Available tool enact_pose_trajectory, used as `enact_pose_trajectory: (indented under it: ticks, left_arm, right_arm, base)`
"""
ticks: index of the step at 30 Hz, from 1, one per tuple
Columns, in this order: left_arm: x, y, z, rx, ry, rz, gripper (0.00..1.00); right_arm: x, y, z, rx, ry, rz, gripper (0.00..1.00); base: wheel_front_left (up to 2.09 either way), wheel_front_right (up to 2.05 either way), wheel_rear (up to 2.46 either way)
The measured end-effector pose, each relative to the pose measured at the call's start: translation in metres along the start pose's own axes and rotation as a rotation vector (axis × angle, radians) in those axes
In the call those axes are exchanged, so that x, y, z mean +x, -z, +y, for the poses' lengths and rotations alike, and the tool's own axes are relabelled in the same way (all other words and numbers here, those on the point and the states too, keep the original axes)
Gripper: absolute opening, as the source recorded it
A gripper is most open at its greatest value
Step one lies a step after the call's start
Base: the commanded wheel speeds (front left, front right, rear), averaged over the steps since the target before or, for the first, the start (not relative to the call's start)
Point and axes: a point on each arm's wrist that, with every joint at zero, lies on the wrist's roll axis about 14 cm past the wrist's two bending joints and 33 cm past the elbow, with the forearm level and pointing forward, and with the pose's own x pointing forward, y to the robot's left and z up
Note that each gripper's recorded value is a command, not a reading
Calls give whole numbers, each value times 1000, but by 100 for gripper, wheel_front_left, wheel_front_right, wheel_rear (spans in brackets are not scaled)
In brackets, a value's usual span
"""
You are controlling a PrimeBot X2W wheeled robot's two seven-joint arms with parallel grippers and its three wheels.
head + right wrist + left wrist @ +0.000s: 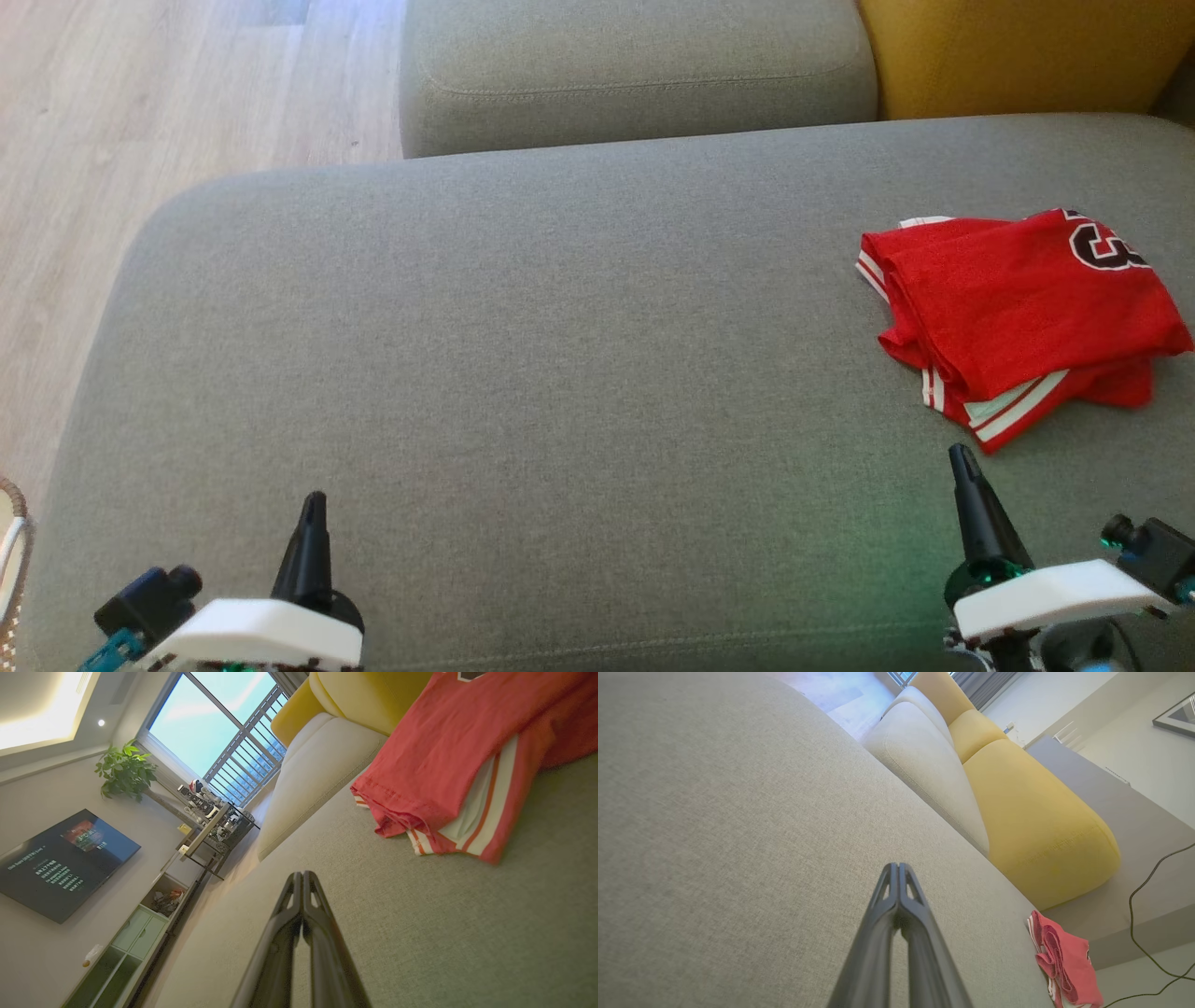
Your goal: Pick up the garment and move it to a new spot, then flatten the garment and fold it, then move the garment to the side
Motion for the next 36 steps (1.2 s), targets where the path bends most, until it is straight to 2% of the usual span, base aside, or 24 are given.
enact_pose_trajectory:
  ticks: [36]
  left_arm:
    - [22, -10, 4, -419, 1, 27, 0]
  right_arm:
    - [13, -8, -4, 416, 25, 1, 0]
  base:
    - [0, 0, 0]
